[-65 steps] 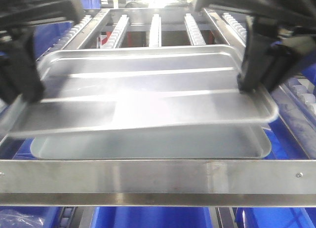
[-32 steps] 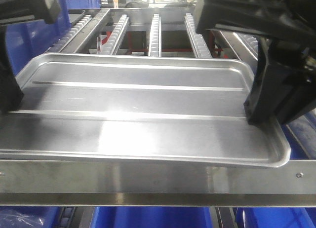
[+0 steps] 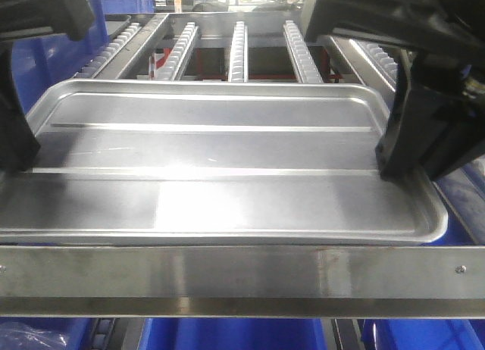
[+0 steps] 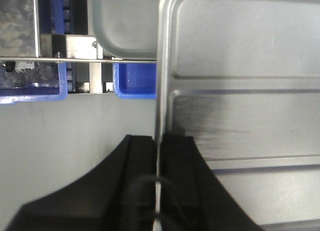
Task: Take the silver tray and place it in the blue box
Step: 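Lift the tray with both grippers and pull it toward the robot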
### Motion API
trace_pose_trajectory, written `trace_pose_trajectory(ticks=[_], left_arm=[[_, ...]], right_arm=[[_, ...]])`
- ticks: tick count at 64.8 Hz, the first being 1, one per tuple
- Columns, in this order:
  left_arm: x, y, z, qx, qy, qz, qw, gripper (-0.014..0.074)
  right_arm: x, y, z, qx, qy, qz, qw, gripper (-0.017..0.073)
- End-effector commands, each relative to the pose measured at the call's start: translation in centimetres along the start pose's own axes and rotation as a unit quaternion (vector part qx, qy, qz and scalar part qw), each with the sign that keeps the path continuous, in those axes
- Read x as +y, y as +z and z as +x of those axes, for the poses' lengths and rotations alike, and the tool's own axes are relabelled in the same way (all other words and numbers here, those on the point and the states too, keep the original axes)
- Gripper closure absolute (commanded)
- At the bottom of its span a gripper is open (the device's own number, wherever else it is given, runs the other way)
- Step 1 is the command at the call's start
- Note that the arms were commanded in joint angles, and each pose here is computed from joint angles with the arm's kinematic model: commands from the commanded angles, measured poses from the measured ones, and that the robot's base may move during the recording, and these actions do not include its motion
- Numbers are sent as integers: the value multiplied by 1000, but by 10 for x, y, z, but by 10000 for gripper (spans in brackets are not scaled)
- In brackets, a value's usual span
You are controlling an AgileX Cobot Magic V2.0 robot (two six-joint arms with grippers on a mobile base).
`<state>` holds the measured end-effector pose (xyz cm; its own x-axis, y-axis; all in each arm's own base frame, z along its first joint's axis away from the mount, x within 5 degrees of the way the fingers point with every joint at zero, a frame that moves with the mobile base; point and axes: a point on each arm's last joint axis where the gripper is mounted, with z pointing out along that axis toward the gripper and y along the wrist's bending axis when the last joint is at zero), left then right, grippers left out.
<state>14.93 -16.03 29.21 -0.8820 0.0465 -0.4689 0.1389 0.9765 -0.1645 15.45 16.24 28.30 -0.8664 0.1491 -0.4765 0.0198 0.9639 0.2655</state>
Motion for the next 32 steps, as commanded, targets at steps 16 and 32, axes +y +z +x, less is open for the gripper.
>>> trace_pose_trajectory(ticks=[16, 32], left_arm=[[-2, -13, -6, -31, 5, 20, 999, 608], [-2, -13, -6, -30, 5, 19, 999, 608]], right_arm=[[0, -12, -14, -52, -17, -16, 998, 501], [0, -12, -14, -52, -17, -16, 998, 501]])
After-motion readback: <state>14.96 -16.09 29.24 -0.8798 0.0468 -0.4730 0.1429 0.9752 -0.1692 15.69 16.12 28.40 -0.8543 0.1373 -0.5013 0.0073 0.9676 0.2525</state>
